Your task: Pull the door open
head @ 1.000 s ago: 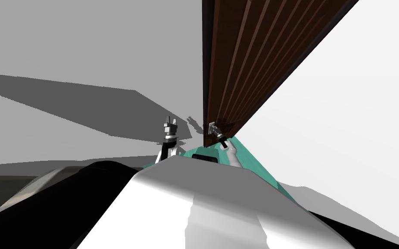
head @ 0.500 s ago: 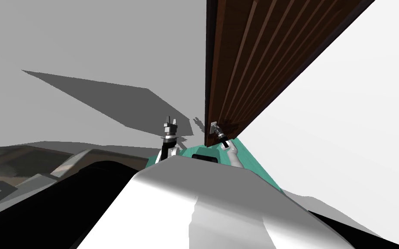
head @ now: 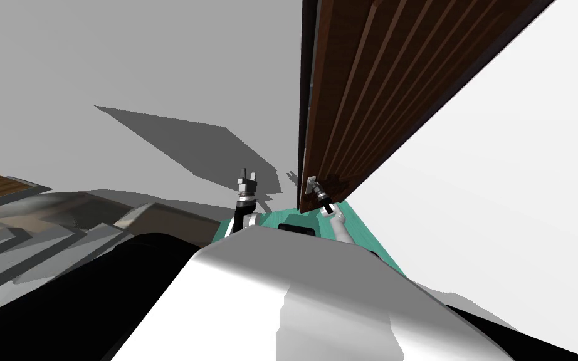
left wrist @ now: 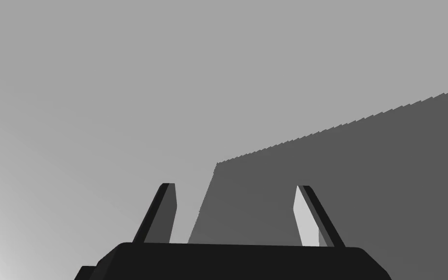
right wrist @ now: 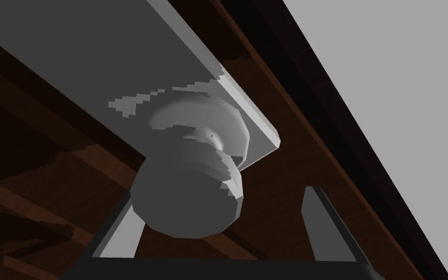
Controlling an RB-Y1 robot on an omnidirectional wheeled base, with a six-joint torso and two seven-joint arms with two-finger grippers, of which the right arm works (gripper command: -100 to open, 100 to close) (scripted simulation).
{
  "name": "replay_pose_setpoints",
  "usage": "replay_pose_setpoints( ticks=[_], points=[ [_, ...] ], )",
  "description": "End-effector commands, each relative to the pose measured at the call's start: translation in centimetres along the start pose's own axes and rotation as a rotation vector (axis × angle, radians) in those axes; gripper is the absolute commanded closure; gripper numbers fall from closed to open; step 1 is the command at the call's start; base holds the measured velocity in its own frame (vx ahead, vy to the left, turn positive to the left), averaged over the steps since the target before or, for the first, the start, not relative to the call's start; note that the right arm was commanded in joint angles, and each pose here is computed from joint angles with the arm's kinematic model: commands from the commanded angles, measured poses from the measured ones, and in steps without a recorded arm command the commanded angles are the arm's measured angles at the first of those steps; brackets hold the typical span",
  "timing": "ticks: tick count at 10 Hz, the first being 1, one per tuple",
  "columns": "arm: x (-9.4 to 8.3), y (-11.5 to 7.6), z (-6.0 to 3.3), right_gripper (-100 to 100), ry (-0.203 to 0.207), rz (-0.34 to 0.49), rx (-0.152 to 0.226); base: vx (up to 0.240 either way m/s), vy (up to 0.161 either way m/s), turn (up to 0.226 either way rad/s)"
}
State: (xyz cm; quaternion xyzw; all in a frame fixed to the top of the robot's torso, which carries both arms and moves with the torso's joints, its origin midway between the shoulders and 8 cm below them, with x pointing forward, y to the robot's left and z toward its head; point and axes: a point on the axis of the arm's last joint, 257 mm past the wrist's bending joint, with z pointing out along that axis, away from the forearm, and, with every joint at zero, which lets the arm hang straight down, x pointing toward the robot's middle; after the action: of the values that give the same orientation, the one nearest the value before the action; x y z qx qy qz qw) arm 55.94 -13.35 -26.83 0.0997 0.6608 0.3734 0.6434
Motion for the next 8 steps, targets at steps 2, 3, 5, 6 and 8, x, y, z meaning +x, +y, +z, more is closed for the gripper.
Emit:
replay_pose_setpoints(
  ticks=[2, 3, 5, 6, 8],
  points=[
    [0.2, 0.3, 0.21, 100, -0.020, 0.150, 0.000, -0.086, -0.056, 0.173],
    [0.1, 0.3, 0.21, 100, -0.022, 0.157, 0.000, -0.058, -0.043, 0.072],
    [-0.8, -0.4, 0.23, 100, -0.053, 0.270, 0.013, -0.058, -0.045, 0.118],
    [-1.2, -0.7, 0.23, 100, -0.067, 0.321, 0.018, -0.097, -0.072, 0.207],
    [-1.7, -1.1, 0.22, 100, -0.087, 0.386, 0.024, -0.062, -0.039, 0.086]
  ],
)
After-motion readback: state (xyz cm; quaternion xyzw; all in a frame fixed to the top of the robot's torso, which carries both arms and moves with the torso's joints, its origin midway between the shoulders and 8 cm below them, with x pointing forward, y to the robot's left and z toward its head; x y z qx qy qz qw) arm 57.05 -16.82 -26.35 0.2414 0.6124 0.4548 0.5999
